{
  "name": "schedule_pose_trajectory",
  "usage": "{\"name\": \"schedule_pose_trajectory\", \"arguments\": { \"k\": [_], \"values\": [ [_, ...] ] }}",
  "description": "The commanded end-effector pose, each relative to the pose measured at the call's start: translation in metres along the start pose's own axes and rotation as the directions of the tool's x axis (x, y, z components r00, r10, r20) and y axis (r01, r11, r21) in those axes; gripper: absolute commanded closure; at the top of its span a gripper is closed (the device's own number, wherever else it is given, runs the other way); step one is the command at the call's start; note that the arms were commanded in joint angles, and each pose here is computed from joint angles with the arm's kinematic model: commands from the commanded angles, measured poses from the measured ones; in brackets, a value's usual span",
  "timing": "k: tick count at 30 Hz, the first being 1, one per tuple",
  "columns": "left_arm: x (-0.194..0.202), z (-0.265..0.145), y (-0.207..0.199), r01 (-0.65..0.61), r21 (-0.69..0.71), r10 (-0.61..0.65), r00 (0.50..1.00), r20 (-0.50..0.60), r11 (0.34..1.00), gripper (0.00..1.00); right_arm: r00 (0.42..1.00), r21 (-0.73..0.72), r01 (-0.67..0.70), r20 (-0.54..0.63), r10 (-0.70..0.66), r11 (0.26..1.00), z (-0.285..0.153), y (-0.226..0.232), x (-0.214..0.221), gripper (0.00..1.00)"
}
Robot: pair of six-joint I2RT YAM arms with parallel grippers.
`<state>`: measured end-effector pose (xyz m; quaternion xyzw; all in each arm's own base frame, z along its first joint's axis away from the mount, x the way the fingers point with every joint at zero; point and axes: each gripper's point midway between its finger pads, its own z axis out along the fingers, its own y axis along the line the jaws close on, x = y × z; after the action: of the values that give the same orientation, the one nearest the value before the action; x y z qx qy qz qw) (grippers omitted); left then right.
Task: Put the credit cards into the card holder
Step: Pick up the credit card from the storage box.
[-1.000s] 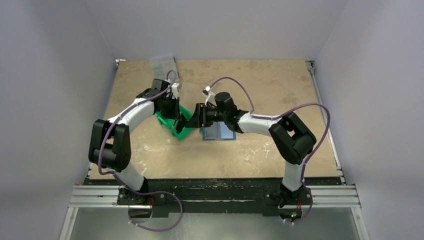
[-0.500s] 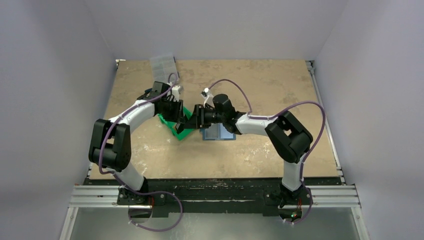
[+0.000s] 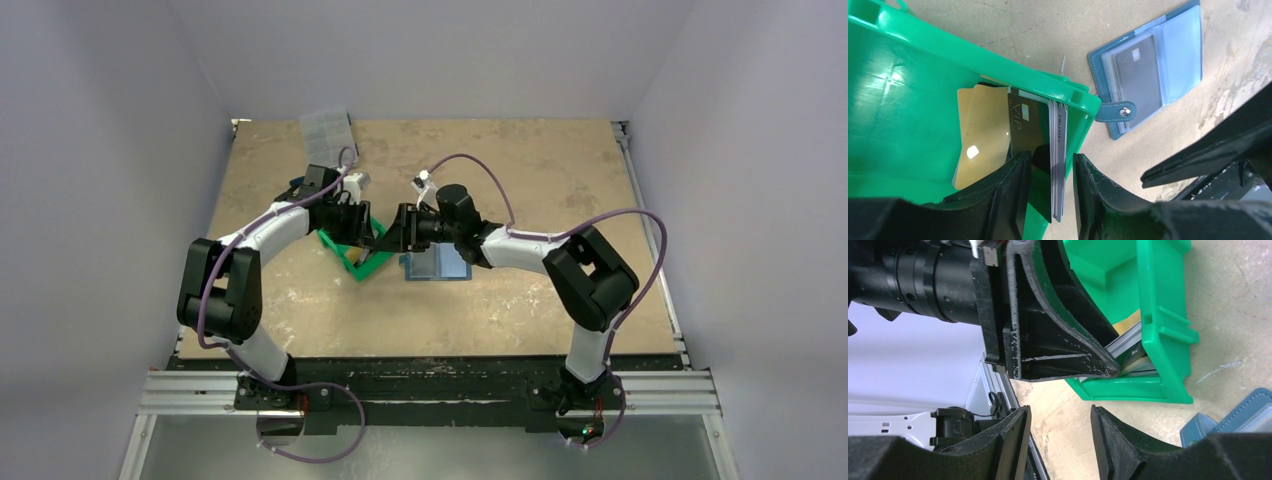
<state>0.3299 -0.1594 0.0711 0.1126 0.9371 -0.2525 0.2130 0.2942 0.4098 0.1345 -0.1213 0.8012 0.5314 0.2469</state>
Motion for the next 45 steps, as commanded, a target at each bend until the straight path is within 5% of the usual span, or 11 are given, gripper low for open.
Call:
{"name": "schedule_pose_trajectory", "arguments": {
  "k": [1, 11, 21, 28, 34, 45],
  "values": [
    [-0.011, -0.006, -0.02, -0.024, 0.095, 0.019, 0.998, 0.055, 0.995, 0.59, 0.998, -0.013, 0.033, 0.049, -0.032, 0.999, -0.01, 0.01, -0.013, 0.45],
    [0.002, 0.004, -0.017, -0.002, 0.092, 0.002, 1.0, -0.001, 0.996, 0.43, 0.998, 0.0, 0.026, 0.057, -0.026, 1.0, -0.017, 0.0, -0.014, 0.46],
    [0.012, 0.01, -0.034, -0.017, 0.173, 0.026, 0.999, -0.048, 0.985, 0.4, 0.998, 0.005, 0.025, 0.055, -0.025, 1.0, -0.02, -0.004, -0.012, 0.46],
    [0.011, 0.007, -0.034, -0.028, 0.171, 0.036, 0.999, -0.039, 0.985, 0.5, 0.998, 0.014, 0.021, 0.057, -0.022, 1.0, -0.023, -0.009, -0.012, 0.46],
    [0.01, 0.006, -0.028, -0.043, 0.131, 0.048, 0.998, -0.039, 0.99, 0.43, 0.998, 0.022, 0.016, 0.061, -0.017, 1.0, -0.028, -0.015, -0.012, 0.46],
    [0.005, 0.001, -0.04, -0.048, 0.186, 0.05, 0.999, -0.01, 0.981, 0.71, 0.997, 0.034, 0.013, 0.071, -0.015, 0.999, -0.034, -0.021, -0.018, 0.46]
  ]
}}
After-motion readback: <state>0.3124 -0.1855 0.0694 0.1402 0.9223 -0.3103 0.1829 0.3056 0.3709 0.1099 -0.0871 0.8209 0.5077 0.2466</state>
